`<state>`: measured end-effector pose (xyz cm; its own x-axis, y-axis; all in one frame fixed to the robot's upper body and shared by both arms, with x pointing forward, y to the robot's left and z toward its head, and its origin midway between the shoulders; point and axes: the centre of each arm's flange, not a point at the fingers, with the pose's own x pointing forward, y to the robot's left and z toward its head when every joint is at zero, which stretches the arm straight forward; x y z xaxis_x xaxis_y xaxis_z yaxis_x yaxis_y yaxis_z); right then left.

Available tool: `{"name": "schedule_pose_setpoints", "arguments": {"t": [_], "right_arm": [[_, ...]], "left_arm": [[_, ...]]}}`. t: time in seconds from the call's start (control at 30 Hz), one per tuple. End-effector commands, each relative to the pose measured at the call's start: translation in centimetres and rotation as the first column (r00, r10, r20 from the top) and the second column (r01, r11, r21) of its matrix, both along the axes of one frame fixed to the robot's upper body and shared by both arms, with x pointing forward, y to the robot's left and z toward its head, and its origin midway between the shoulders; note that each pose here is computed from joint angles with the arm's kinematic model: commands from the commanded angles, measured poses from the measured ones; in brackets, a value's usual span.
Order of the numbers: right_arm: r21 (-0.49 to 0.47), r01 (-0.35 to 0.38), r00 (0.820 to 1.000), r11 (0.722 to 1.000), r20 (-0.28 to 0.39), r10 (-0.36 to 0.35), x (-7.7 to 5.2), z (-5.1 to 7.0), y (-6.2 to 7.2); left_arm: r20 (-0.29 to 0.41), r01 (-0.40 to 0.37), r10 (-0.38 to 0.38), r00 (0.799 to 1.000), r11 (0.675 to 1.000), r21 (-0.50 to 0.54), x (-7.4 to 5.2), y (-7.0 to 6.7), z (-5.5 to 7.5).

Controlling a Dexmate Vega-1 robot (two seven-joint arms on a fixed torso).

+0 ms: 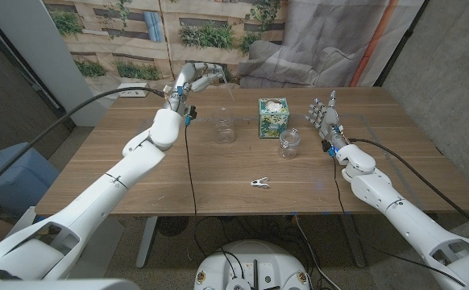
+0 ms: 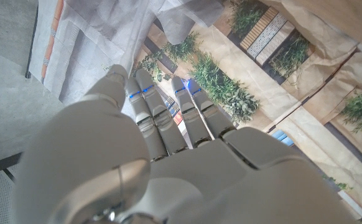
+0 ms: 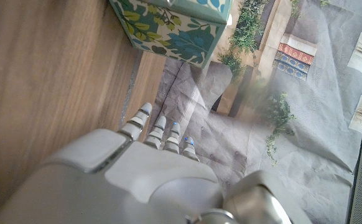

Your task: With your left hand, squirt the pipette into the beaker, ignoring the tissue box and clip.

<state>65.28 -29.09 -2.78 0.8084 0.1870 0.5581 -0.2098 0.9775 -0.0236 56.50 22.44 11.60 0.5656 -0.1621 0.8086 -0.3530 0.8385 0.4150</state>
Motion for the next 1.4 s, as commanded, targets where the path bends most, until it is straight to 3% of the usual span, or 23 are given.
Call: {"name": "schedule_pose_setpoints", "arguments": {"t": [0.03,0.5,0.8,1.1,1.4], "right_arm": [[0.002,0.002,1.0,1.0,0.0,-0.002,0.0,0.0,0.0],[0.003,0.005,1.0,1.0,0.001,-0.005,0.0,0.0,0.0],[0.0,-0.001,1.0,1.0,0.0,0.001,0.0,0.0,0.0],[0.003,0.004,1.0,1.0,0.001,-0.004,0.0,0.0,0.0],[0.003,0.005,1.0,1.0,0.001,-0.005,0.0,0.0,0.0]], "left_arm": [[0.02,-0.102,0.101,0.995,0.993,0.067,-1.6,0.6,1.3],[0.053,-0.185,0.18,0.982,0.976,0.116,-3.2,0.7,2.3],[0.051,-0.234,0.229,0.972,0.96,0.153,-3.7,1.0,2.2],[0.068,-0.294,0.286,0.956,0.931,0.216,-3.8,0.9,1.7],[0.02,-0.282,0.284,0.959,0.939,0.195,-3.1,1.1,0.8]]}}
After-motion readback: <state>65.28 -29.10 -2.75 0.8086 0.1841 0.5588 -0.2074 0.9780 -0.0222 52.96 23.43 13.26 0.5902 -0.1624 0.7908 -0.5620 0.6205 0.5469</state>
